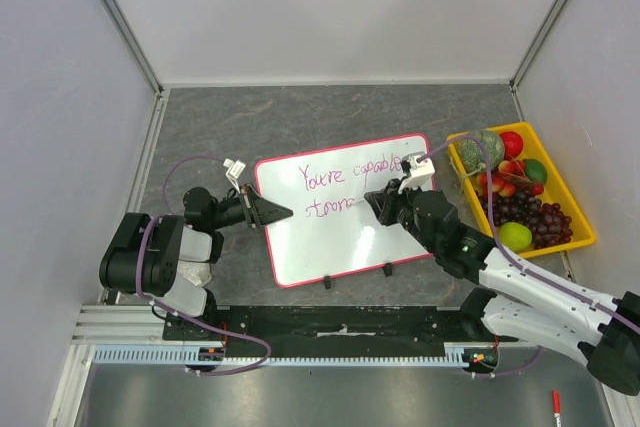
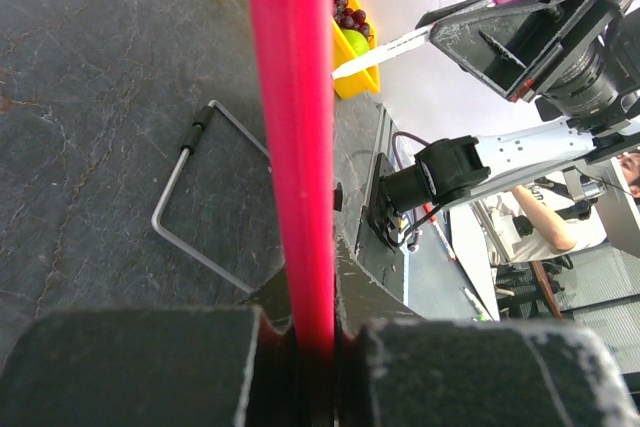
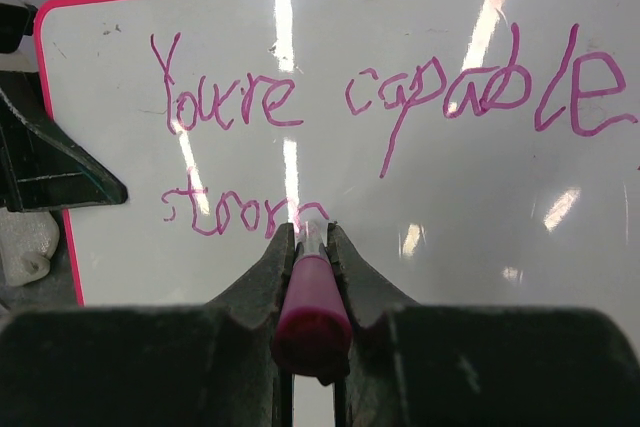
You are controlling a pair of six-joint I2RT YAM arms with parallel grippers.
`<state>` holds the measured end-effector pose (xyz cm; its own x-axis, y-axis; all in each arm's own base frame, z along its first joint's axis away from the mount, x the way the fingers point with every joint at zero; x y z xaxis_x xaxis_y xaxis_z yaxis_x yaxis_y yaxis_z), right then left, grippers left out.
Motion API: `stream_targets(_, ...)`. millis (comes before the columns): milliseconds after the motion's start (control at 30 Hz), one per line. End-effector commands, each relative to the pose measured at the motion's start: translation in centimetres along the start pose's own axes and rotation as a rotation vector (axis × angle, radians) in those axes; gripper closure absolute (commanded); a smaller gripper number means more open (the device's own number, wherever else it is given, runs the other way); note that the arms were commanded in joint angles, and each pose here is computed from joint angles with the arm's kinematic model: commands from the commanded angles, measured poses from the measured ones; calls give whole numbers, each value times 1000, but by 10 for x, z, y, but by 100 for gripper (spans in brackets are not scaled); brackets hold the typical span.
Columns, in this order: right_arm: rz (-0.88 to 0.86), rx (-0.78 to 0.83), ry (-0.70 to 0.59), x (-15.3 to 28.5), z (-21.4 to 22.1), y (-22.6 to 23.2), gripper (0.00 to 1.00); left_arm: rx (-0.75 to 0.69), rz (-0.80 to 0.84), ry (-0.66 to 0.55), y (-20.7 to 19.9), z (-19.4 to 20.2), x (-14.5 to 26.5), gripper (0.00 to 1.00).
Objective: Write a sentence on the whiteboard
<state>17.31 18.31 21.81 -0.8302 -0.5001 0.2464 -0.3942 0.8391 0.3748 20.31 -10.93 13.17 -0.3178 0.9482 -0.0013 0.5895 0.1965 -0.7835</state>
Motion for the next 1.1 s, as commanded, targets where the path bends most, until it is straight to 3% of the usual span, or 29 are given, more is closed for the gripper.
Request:
stream_targets(0, 70, 25, -49, -5, -16, -2, 100, -60, 9, 12, 2, 5, 1, 98)
stream_targets(300, 61, 38, -51, -6, -21, 0, 100, -59, 9, 12, 2, 5, 1, 98)
stream_targets(1067, 40, 57, 126, 10, 28, -19, 100, -61, 9, 10, 2, 5, 1, 98)
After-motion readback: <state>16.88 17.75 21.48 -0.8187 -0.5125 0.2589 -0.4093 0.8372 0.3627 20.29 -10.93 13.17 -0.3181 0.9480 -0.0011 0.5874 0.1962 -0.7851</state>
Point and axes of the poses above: each gripper's point midway between its finger pads, its own x axis back along the fingers, its own y axis along the line the jaws close on, z = x × y, the point moved 9 cm from there along x, back along the fingers, and after that the axes turned 1 degree about -x, right-handed, at the moved point
